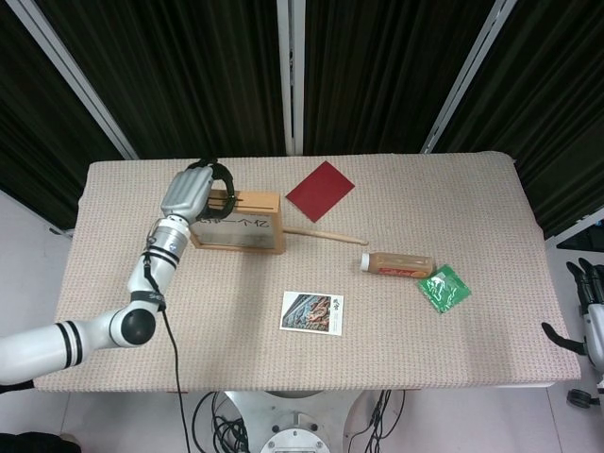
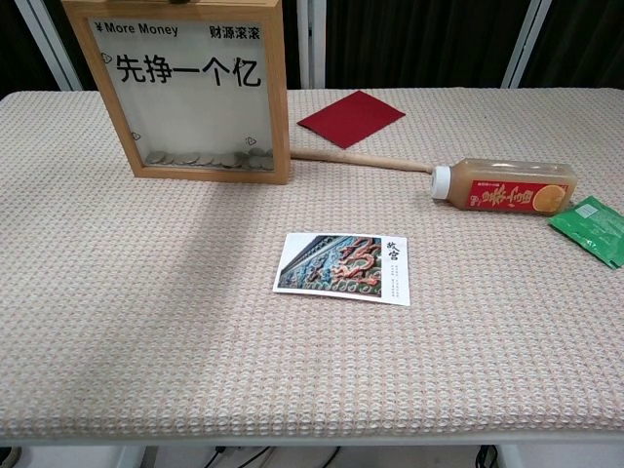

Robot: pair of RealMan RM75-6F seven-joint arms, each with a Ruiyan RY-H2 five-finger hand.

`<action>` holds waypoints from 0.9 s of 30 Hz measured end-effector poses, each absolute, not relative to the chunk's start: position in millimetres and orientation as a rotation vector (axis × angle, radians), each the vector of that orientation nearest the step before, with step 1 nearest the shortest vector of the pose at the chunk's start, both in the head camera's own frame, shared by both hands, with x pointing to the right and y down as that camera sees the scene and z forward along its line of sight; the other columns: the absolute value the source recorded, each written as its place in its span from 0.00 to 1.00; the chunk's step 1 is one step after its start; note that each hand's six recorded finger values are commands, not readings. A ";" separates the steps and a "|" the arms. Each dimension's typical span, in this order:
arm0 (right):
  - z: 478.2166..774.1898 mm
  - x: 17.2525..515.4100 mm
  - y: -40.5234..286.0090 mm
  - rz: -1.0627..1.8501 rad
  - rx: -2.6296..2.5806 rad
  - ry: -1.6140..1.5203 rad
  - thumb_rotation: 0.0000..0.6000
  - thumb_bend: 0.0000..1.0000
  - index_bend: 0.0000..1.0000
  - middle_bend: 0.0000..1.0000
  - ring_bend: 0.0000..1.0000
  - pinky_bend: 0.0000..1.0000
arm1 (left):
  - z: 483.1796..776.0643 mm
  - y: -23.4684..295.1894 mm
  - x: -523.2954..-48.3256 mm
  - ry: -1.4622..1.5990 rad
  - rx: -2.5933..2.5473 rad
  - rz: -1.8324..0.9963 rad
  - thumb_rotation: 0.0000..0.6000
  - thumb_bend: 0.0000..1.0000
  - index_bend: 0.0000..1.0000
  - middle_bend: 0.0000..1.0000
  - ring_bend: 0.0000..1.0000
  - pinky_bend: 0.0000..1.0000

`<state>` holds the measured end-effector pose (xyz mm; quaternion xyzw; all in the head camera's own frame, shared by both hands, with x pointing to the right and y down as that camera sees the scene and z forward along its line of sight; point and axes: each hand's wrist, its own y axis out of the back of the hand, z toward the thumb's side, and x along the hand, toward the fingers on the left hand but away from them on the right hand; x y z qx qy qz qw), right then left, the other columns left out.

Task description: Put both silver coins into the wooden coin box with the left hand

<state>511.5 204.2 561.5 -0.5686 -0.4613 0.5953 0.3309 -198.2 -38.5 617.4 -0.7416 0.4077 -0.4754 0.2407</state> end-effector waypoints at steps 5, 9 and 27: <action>561.2 513.4 204.4 1.561 -1.482 -1.210 1.00 0.12 0.00 0.00 0.00 0.00 | 619.9 -37.3 -199.5 1.107 -2.035 -1.304 1.00 0.46 0.43 0.30 0.11 0.16; 559.8 513.9 203.8 1.557 -1.479 -1.213 1.00 0.12 0.00 0.00 0.00 0.00 | 618.1 -36.9 -198.8 1.105 -2.044 -1.286 1.00 0.45 0.21 0.29 0.11 0.15; 554.8 511.3 203.4 1.533 -1.478 -1.209 1.00 0.11 0.00 0.00 0.00 0.00 | 559.7 -11.9 -206.8 1.061 -1.810 -1.047 1.00 0.44 0.28 0.28 0.11 0.17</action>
